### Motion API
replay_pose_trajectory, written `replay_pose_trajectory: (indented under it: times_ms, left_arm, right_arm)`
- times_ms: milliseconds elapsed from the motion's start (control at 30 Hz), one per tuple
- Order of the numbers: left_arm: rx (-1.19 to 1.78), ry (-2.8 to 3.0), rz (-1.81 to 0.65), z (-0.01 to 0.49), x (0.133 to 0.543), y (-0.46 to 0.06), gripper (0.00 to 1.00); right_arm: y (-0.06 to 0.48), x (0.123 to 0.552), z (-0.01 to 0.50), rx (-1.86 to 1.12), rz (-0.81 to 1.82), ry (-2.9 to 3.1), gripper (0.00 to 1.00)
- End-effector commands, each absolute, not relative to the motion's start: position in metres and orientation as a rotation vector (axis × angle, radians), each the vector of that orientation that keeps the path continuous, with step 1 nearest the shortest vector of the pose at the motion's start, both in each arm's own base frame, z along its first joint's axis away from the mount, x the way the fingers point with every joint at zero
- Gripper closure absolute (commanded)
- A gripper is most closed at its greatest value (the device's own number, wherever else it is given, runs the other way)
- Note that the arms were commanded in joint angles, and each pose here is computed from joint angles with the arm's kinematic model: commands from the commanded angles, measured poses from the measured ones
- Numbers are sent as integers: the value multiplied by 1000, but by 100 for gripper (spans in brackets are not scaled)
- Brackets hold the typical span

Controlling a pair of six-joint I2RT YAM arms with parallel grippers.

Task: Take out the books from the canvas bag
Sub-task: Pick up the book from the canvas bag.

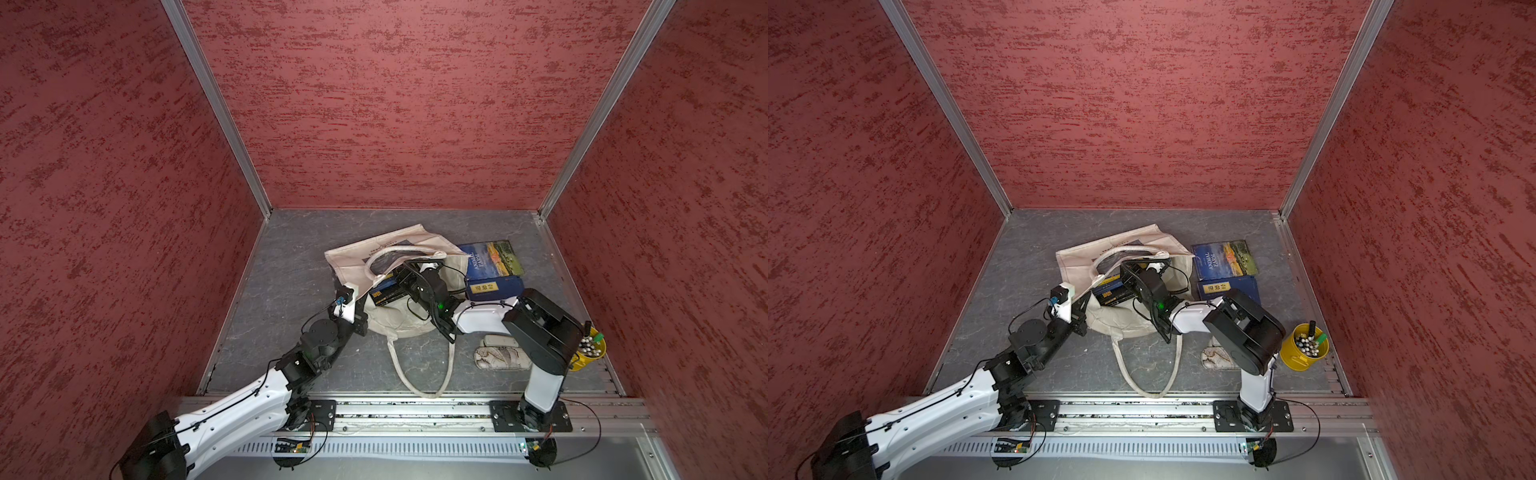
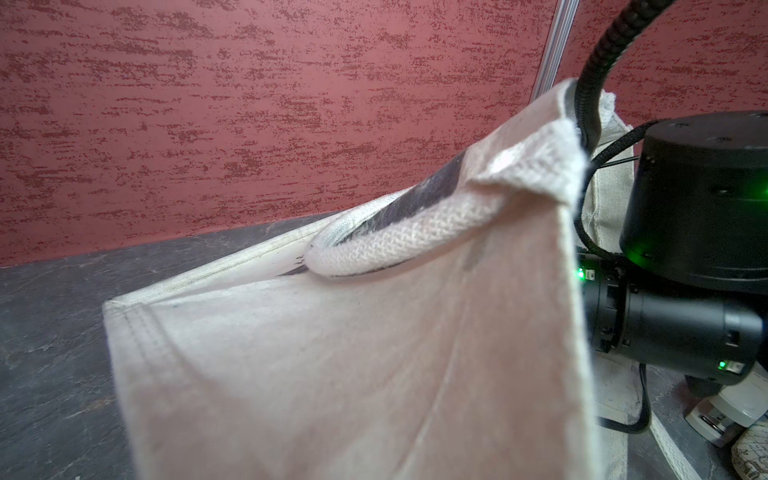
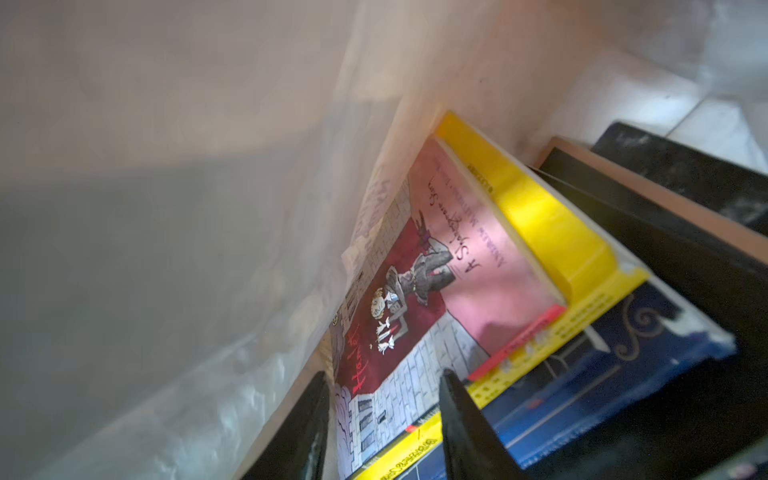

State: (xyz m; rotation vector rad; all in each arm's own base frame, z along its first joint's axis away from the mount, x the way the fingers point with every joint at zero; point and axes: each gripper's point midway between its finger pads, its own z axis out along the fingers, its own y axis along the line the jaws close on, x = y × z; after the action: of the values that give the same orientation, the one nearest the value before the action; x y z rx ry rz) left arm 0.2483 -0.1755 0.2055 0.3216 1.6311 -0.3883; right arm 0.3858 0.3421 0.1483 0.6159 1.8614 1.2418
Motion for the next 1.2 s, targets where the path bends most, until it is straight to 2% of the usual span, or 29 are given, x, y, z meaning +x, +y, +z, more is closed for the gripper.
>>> replay_pose_trajectory:
  times_ms: [0,567,800,1000,1167]
  left_arm:
    - [293,1490,-473,247,243,-181,100]
    - [304,1492,-476,246,243,-183,100]
    - [305,1490,-477,246,243,-183,100]
    - [309,1493,-477,245,243,-185,100]
    - [310,1492,-472,244,243,-184,100]
  right_arm:
    - [350,389,147,626,1288,1857,56]
    - [360,404,128,674,1235,1918,59]
    - [348,394,117,819,1220,1969,56]
    - [340,392,108,855,1170,1985,57]
    - [318,389,119,833,1091,1934,57]
